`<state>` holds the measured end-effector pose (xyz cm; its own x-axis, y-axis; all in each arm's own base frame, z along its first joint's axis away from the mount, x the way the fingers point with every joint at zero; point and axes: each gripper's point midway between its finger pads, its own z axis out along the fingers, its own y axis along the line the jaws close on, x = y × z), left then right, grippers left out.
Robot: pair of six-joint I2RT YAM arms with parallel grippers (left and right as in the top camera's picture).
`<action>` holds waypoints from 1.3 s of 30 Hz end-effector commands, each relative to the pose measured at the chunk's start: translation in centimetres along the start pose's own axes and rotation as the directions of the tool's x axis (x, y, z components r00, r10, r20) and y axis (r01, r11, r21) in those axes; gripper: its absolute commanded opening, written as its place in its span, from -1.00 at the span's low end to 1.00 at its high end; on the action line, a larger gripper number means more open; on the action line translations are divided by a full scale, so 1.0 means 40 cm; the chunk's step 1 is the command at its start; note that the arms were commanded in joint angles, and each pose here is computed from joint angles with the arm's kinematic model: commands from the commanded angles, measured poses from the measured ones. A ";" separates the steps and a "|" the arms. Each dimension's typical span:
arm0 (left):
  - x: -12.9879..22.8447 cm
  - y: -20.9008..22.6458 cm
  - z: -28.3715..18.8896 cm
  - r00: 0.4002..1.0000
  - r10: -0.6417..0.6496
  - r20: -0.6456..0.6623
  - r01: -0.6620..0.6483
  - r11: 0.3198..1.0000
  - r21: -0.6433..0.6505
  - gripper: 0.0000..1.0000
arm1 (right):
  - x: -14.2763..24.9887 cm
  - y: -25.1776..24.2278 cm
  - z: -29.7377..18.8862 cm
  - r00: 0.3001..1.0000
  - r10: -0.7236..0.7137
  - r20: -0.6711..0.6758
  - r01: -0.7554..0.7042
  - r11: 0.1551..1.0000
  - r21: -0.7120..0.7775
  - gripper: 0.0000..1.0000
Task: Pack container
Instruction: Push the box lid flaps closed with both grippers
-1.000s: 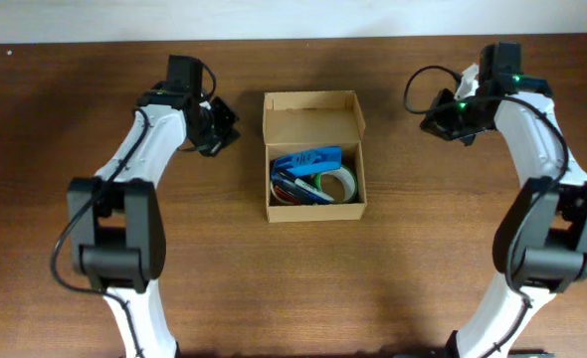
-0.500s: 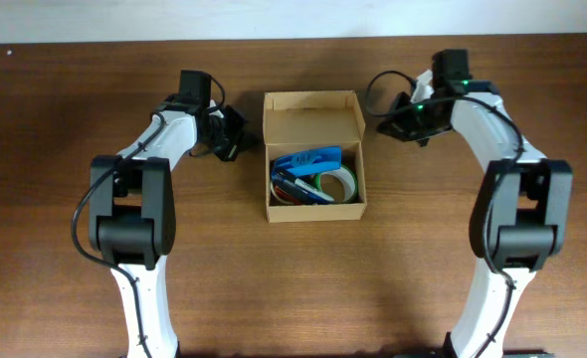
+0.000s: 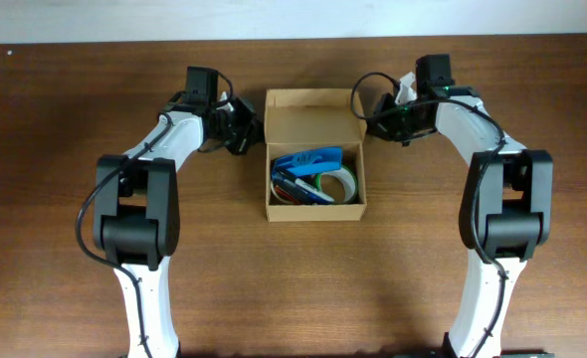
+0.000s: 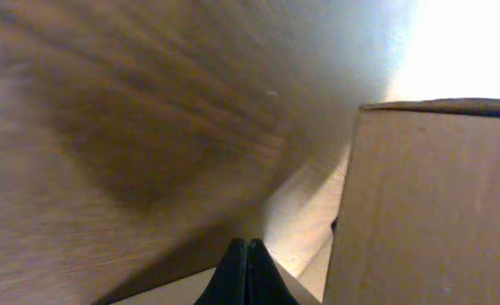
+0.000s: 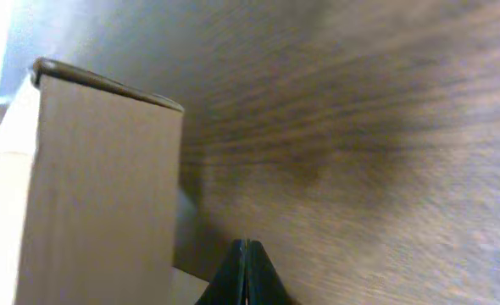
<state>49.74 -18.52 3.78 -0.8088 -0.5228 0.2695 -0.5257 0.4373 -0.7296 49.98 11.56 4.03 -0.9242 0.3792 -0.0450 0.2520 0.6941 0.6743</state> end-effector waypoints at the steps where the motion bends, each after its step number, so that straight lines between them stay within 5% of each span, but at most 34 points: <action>1: 0.012 -0.020 0.008 0.999 0.013 -0.047 -0.011 0.999 0.046 -0.96 | 0.010 0.055 0.011 0.998 -0.057 -0.022 0.055 0.995 -0.088 -0.93; 23: 0.044 -0.128 -0.031 0.958 0.271 -0.090 -0.253 0.951 0.176 -0.96 | 0.022 0.217 -0.102 0.927 -0.368 0.078 0.376 0.897 -0.234 -0.93; 39: 0.110 -0.203 -0.133 0.879 0.453 -0.149 -0.440 0.891 0.114 -0.96 | 0.107 0.289 -0.245 0.867 -0.491 0.088 0.498 0.843 -0.202 -0.93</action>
<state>48.86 -20.12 12.78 -0.9693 -0.2238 0.1019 -0.2084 0.5274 -0.8236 47.22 14.41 15.98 -0.9286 0.1009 -0.3572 -0.2042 0.6647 0.7187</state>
